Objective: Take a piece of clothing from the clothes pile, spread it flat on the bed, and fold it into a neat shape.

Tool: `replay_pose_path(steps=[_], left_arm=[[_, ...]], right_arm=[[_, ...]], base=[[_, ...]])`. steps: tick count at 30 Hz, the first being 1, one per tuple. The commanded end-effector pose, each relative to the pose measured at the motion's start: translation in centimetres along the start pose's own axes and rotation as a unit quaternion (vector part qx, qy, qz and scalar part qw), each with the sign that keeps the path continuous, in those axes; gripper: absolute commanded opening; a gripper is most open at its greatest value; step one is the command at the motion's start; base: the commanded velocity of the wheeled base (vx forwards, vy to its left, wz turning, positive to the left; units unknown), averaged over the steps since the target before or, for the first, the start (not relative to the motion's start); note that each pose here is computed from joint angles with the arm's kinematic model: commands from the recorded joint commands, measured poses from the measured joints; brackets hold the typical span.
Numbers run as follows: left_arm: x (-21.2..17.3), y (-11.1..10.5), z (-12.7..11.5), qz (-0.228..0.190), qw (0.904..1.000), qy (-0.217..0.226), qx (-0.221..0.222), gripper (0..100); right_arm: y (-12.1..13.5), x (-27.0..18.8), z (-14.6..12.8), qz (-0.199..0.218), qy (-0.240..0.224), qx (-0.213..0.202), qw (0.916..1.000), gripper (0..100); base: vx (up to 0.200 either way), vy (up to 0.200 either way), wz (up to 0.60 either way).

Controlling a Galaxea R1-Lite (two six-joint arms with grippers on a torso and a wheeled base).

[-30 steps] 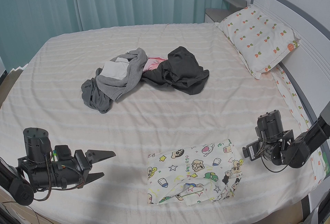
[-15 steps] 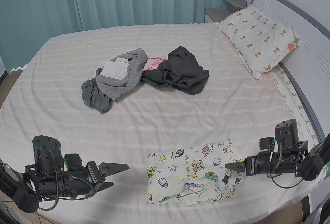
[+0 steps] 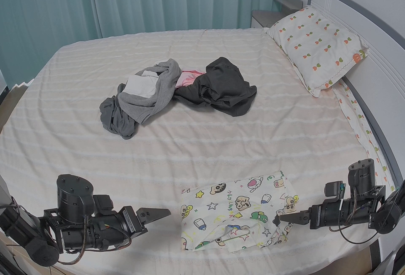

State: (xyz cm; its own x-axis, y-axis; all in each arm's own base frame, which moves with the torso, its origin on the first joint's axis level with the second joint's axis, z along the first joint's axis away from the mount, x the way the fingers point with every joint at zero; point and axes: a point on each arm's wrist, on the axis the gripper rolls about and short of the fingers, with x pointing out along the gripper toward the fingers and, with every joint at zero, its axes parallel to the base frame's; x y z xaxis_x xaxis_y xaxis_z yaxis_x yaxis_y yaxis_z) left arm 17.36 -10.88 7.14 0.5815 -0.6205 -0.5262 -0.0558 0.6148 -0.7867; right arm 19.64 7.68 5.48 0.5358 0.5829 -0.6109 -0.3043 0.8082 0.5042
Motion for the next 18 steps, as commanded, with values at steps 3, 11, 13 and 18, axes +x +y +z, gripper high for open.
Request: replay_pose_path(steps=[3,11,13,18], left_arm=[[0.37,0.45,-0.22,0.013,0.9999,0.004,-0.003,100],[0.41,0.42,-0.19,0.012,0.9999,0.004,-0.005,100],[0.48,0.50,-0.26,0.014,0.9999,0.007,-0.005,100],[0.57,0.53,-0.25,0.016,0.9998,0.007,-0.006,100]], right_arm=[[-0.41,0.50,-0.71,-0.002,0.015,0.005,0.9999,100],[-0.58,0.82,-0.93,-0.002,0.024,0.008,0.9997,100],[-0.58,0.82,-0.93,-0.002,0.024,0.008,0.9997,100],[-0.55,0.83,-0.95,-0.001,0.024,0.008,0.9997,100]], base=[[0.000,0.000,0.00],[0.000,0.000,0.00],[0.000,0.000,0.00],[-0.080,0.000,0.00]])
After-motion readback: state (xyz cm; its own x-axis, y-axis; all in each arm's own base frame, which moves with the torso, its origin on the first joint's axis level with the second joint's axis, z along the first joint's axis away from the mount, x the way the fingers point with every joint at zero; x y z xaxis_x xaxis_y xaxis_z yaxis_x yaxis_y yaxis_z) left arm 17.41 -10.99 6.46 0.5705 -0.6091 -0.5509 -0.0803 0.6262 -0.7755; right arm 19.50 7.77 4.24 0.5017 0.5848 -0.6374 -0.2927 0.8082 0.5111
